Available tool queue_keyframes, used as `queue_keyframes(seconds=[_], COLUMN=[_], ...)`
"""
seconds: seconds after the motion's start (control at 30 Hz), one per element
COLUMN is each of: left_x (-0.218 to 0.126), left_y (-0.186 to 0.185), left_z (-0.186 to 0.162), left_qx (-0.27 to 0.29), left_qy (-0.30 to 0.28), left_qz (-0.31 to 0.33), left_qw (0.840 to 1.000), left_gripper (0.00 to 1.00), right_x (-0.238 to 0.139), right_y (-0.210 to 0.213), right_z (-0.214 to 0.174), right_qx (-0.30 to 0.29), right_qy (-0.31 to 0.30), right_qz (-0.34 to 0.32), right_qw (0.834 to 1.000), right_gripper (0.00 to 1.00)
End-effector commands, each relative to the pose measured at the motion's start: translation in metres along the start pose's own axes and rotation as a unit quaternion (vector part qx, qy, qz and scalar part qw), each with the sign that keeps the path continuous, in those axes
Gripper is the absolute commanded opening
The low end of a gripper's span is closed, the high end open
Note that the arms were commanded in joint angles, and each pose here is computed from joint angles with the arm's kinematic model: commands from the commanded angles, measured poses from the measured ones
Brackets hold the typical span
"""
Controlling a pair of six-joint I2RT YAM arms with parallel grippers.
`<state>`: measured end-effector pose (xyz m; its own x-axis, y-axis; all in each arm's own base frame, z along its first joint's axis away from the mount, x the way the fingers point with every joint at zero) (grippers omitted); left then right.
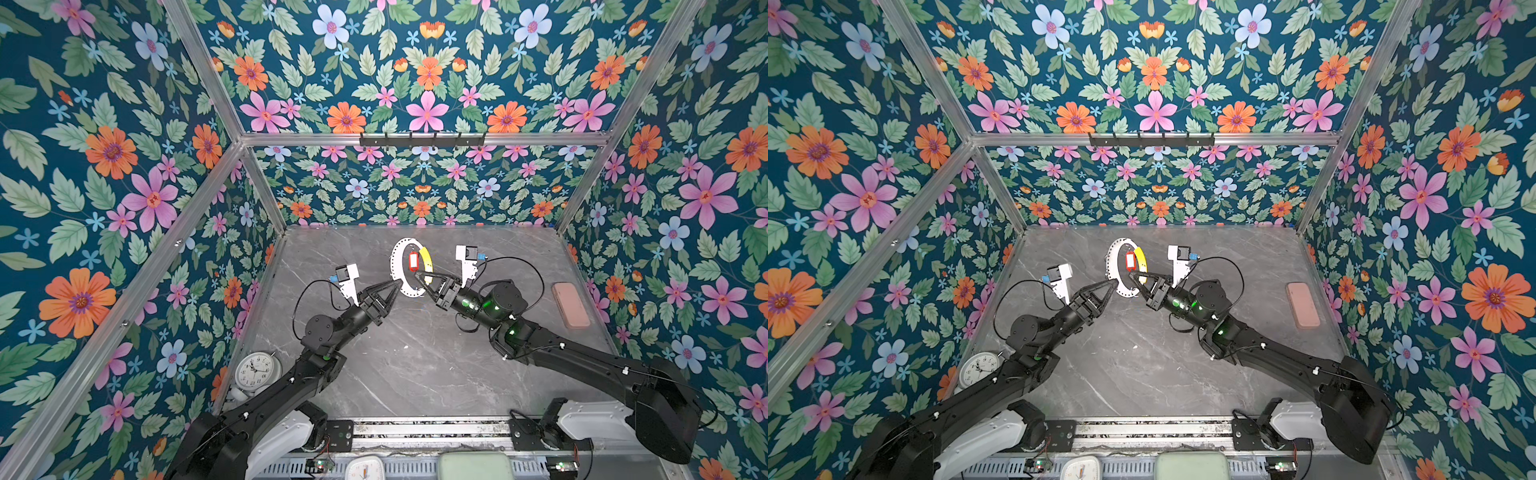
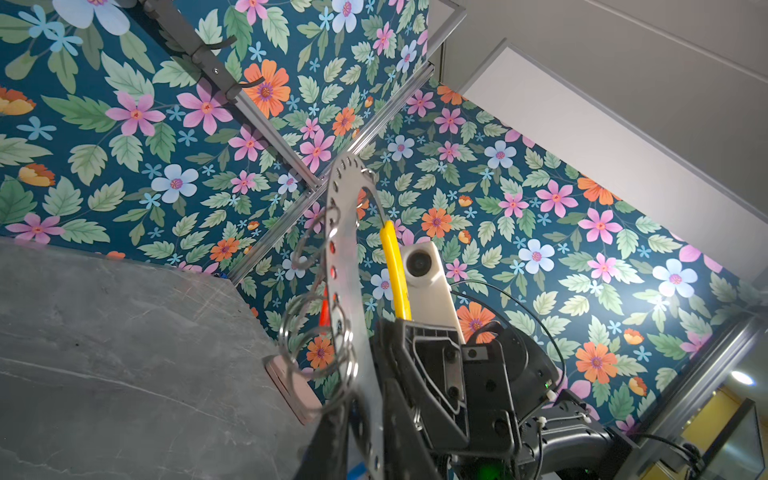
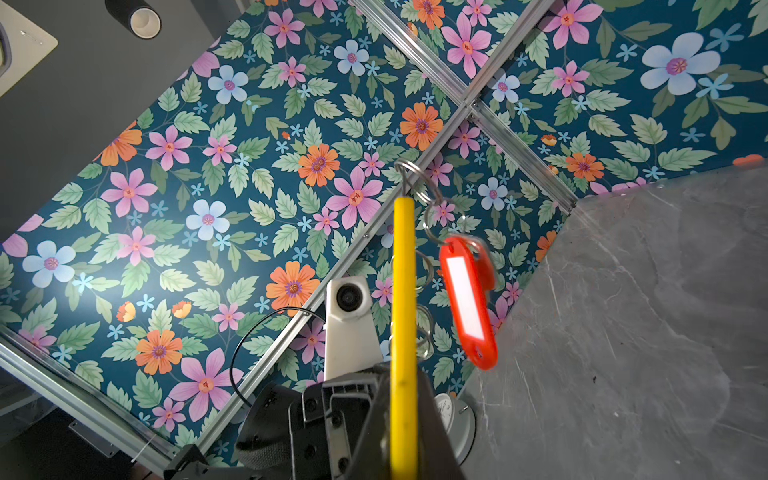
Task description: Remove the keys from the keyring
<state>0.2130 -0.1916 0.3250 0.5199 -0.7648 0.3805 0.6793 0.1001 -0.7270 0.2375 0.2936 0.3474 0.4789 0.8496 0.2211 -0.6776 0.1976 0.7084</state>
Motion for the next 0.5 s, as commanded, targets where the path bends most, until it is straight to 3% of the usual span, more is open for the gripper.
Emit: queue_keyframes(seconds=[0.0, 0.07, 0.3, 0.4, 0.47], left_x=[0.001, 0.002, 0.004, 0.003, 0.002], left_y=[-0.015, -0.016, -0.018, -0.017, -0.015], left_z=[0.006, 0.007, 0.010, 0.012, 0.013], left_qx=[0.007, 0.007, 0.000, -0.002, 0.002], left_qy=[-0.005, -0.005, -0.004, 0.004, 0.011], left_qz=[-0.037, -0.037, -0.031, -0.012, 0.011], left_qw=[0.999, 0.999, 1.000, 1.000, 1.000], left_gripper=[0.07, 0.01, 0.00, 0.00, 0.00], right_x=[0.002, 0.003, 0.000, -0.006, -0.012], right_y=[0.008, 0.007, -0.001, -0.002, -0.003], right_z=[0.003, 0.001, -0.007, -0.010, -0.011], right_qx=[-0.002, 0.000, 0.004, -0.009, -0.022], right_qy=[-0.007, -0.003, 0.013, 0.025, 0.029], right_qz=[0.023, 0.023, 0.005, -0.006, -0.017], right_qw=[1.000, 1.000, 1.000, 1.000, 0.999], right_gripper=[0.00, 0.00, 0.00, 0.12, 0.13])
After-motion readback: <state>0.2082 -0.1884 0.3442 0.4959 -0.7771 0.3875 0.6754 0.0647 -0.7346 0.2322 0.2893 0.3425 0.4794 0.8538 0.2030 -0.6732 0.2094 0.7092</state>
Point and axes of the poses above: each gripper's point midway between its finger pads, its own x axis out along the fingers, its own y axis along the line the jaws close on, z = x × y, the point moved 5 cm from there along -x, back along the fingers, and after that the axes turned 4 degrees about -x, right-handed, at the moved point
